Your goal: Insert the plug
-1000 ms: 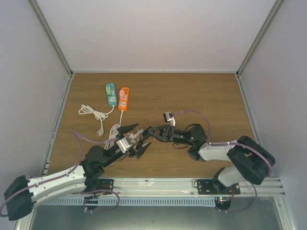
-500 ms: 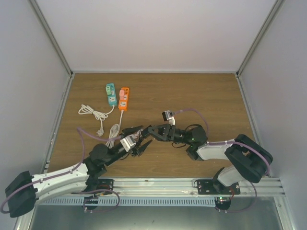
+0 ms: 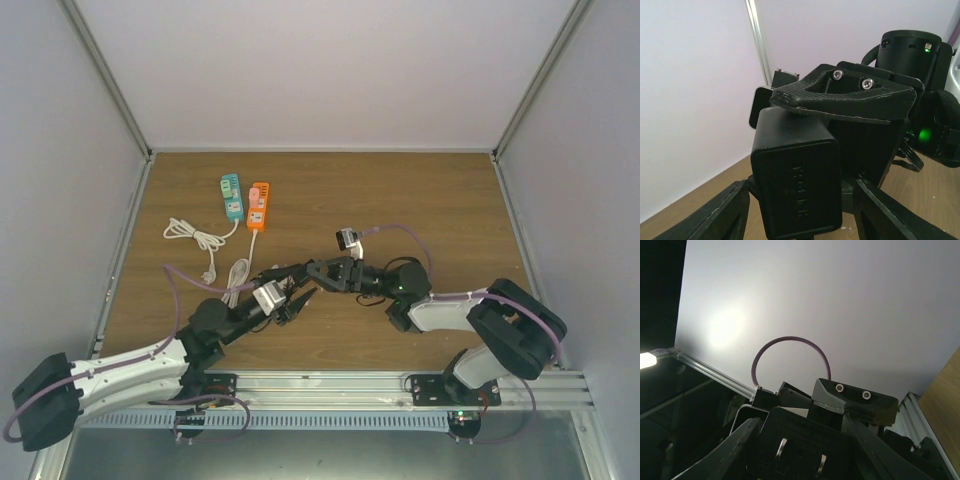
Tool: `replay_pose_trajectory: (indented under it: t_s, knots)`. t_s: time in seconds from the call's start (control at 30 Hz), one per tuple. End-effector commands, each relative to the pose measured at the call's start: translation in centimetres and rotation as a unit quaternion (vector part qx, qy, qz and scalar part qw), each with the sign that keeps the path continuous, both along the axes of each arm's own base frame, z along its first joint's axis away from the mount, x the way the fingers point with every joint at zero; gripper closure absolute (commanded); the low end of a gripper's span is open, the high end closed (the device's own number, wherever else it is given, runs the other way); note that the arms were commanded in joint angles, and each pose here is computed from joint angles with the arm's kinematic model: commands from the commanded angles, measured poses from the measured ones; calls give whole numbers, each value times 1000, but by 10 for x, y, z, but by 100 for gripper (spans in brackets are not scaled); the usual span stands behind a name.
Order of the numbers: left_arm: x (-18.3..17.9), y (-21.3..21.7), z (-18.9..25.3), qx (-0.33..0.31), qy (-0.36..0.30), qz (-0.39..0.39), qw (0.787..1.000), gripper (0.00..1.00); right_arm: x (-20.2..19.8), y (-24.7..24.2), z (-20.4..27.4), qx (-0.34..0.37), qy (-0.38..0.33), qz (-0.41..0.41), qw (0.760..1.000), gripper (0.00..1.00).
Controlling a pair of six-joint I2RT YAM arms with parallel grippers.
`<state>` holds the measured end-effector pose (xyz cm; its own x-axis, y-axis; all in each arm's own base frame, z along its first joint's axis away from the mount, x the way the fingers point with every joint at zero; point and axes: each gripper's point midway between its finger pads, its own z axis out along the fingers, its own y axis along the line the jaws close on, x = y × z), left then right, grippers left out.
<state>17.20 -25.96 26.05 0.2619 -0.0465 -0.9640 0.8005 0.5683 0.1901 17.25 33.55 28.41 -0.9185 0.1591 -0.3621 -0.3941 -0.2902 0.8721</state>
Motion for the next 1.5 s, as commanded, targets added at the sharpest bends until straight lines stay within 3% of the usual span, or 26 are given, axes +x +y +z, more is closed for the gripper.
replay_pose_trajectory:
  t_s: [0.0, 0.27, 0.93, 1.13, 1.47]
  knots:
    - [-2, 1, 28, -40, -24, -5, 999, 42, -4, 1, 11, 17, -26, 4, 999, 95]
    - [-7, 12, 37, -61, -36, 1, 997, 49, -3, 3, 9, 15, -28, 5, 999, 95]
    - [0, 14, 38, -69, -34, 19, 997, 51, -12, 4, 15, 55, 14, 26, 998, 96]
    - [-1, 17, 40, -74, -36, 21, 996, 55, -11, 4, 14, 57, 16, 24, 998, 95]
    - [5, 19, 36, -74, -25, 36, 996, 52, -12, 3, 22, 62, 2, 19, 998, 95]
